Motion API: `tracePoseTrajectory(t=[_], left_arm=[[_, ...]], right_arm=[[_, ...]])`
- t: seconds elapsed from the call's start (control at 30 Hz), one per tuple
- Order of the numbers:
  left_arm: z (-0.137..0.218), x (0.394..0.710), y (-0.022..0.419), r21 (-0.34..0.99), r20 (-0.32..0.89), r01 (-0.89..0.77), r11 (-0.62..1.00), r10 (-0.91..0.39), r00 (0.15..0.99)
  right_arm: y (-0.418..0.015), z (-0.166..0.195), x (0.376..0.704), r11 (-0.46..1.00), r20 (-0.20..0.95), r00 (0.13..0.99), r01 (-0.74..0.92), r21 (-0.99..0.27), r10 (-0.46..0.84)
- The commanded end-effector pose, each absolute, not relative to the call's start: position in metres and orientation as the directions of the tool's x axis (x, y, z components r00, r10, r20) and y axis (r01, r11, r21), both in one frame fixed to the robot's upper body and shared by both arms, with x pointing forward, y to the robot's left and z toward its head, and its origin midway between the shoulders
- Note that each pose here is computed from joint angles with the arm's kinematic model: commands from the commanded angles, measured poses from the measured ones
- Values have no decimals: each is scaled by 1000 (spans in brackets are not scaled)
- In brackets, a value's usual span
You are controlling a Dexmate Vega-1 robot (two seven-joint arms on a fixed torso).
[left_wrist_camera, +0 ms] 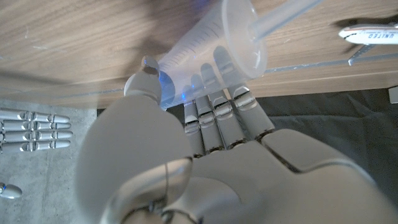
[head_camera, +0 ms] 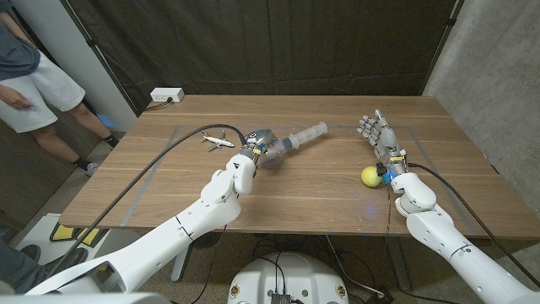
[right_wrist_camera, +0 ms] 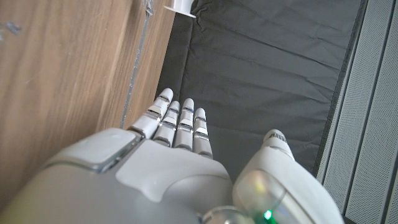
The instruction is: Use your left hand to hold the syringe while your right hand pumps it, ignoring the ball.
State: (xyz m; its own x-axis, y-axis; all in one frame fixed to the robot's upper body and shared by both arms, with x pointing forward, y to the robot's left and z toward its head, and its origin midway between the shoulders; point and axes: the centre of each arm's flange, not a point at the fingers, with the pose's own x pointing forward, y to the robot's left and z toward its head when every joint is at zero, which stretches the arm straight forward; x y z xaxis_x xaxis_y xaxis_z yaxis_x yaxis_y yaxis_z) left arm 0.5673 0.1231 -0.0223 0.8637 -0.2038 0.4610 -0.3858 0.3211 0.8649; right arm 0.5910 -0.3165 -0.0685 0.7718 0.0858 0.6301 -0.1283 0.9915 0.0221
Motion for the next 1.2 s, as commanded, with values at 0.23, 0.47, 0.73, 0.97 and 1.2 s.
tracePoseTrajectory(t=[0.23, 0.47, 0.73, 0.97, 1.2], left_arm=[[-12, 548, 153, 747, 643, -526, 407, -241, 727], [-15, 543, 160, 704, 702, -576, 415, -282, 654], [-22, 541, 170, 624, 773, -612, 485, -272, 573], [-30, 542, 177, 587, 803, -612, 530, -284, 525], [-30, 544, 175, 601, 797, -594, 536, -338, 501]], right_arm=[[-302, -42, 576, 995, 668, 737, -87, -58, 103], [-293, -22, 571, 986, 684, 712, -73, -148, 155], [-284, -3, 574, 975, 689, 702, -35, -219, 180], [-277, 12, 574, 967, 694, 690, -34, -254, 207], [-269, 30, 571, 951, 695, 678, -21, -308, 240]])
